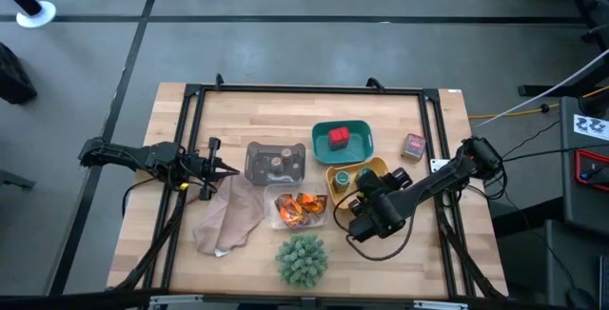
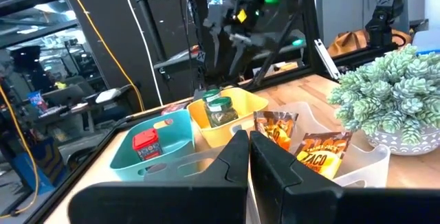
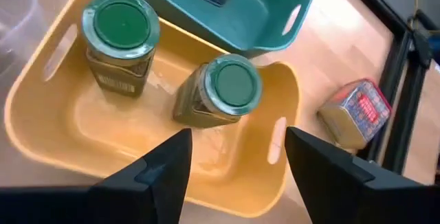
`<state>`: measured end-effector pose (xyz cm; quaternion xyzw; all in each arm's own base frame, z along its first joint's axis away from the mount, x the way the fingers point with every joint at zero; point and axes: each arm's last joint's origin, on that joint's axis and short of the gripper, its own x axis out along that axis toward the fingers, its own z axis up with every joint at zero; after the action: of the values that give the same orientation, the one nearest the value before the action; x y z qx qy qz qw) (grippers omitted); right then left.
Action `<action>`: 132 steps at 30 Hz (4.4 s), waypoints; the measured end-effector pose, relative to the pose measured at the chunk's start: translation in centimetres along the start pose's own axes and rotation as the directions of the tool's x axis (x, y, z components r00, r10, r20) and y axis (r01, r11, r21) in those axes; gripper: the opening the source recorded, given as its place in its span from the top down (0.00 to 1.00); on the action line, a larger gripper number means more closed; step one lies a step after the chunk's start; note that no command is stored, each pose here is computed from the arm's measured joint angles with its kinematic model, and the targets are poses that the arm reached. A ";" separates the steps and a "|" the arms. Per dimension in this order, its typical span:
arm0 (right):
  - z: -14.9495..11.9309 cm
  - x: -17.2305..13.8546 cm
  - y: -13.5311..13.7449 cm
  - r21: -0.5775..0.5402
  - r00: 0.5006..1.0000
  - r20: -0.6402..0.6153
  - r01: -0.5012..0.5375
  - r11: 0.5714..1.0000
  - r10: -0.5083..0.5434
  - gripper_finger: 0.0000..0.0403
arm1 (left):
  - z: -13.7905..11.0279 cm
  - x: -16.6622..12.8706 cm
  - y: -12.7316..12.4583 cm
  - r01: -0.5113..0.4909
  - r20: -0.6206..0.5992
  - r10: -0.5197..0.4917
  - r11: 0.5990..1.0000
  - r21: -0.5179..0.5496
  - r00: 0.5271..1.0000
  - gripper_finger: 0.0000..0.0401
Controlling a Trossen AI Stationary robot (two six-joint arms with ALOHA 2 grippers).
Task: Sort spices by type
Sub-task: Put the red seasoning can into the blue bin
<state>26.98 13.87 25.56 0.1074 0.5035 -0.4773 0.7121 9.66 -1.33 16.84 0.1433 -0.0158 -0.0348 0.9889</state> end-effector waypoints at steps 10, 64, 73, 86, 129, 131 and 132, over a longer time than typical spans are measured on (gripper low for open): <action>1.8 -3.1 -4.5 0.013 0.988 0.077 -0.136 0.991 0.134 0.42 | 0.0 0.0 0.0 0.000 0.000 0.000 1.000 -0.003 1.000 1.00; 2.5 4.9 -18.1 0.511 1.000 0.030 -0.014 0.860 -0.002 0.42 | 2.5 -0.6 1.8 -0.352 0.179 0.391 0.912 -0.212 0.903 1.00; 0.1 8.0 -17.0 0.402 0.991 -0.129 0.027 0.915 0.028 0.55 | 2.4 -1.2 3.2 -0.674 0.080 0.687 0.725 -0.142 0.722 1.00; -1.7 12.1 -14.9 0.439 0.995 -0.093 0.075 0.895 -0.038 0.97 | 1.4 -1.1 3.6 -0.720 -0.009 0.728 0.676 -0.157 0.686 1.00; -0.9 15.3 -13.7 0.531 0.950 -0.125 0.308 0.790 -0.287 0.99 | 1.4 -1.1 3.6 -0.716 -0.007 0.726 0.677 -0.169 0.688 1.00; -0.6 15.7 -14.1 0.543 0.942 -0.151 0.332 0.771 -0.299 0.99 | 1.4 -1.1 3.6 -0.716 -0.007 0.725 0.677 -0.171 0.688 1.00; -0.4 15.9 -14.2 0.547 0.940 -0.164 0.340 0.765 -0.301 0.99 | 1.4 -1.1 3.6 -0.715 -0.007 0.725 0.677 -0.172 0.688 1.00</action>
<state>16.14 -2.35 16.99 0.2424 0.3729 -0.7157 0.5385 8.71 1.76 19.17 0.0442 -0.0984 0.3517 0.9299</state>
